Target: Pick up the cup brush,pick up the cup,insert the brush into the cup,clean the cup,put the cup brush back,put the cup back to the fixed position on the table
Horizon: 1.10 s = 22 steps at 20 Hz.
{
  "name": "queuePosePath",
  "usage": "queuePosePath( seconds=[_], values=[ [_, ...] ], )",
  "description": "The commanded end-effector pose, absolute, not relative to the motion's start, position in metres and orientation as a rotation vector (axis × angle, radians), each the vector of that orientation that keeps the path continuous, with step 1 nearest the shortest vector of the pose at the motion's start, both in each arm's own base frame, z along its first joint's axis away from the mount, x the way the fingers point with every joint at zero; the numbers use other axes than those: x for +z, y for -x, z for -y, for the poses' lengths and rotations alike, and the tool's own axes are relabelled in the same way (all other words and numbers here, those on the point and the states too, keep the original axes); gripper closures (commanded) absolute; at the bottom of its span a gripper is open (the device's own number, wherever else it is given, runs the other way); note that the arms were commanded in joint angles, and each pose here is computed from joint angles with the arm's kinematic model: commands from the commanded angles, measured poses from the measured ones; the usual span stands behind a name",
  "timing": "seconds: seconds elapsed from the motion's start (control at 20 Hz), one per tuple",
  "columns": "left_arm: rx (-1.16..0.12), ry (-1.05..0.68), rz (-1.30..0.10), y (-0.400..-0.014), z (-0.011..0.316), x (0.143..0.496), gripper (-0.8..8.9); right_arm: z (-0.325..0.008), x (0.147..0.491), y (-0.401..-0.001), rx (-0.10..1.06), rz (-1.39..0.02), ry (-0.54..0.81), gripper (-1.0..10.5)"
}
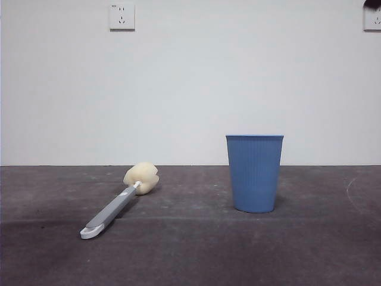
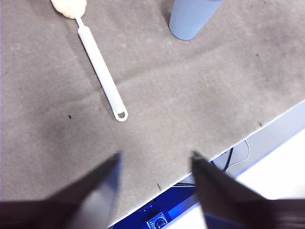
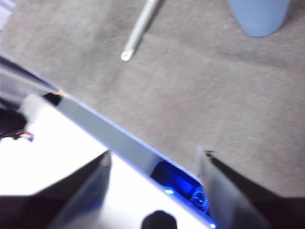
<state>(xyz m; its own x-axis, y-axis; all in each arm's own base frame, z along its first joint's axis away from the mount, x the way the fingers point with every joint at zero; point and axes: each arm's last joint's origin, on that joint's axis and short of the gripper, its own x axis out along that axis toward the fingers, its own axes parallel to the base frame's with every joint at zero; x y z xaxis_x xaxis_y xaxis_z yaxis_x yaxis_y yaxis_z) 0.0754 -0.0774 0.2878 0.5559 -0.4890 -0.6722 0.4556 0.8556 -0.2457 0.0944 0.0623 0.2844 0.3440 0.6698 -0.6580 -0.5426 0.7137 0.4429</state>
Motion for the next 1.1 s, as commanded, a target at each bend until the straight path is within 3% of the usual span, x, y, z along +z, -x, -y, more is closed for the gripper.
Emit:
queuePosePath(
  seconds=[0.05, 0.95, 1.1],
  values=[
    [-0.566, 0.03, -0.807, -0.0755, 0.0778, 0.2856, 8.22, -0.063, 0.2909, -0.092, 0.847, -0.923, -0.172, 9.6],
    [-0.585, 0.036, -0.815, -0.0751, 0.0782, 0.2856, 8.17, -0.0632, 0.2923, -0.0916, 0.857, -0.921, -0.176, 9.4],
    [-0.531, 0.015, -0.792, -0.0762, 0.0768, 0.2855, 8.17, -0.0632, 0.2923, -0.0916, 0.857, -0.921, -0.176, 9.4]
  ],
)
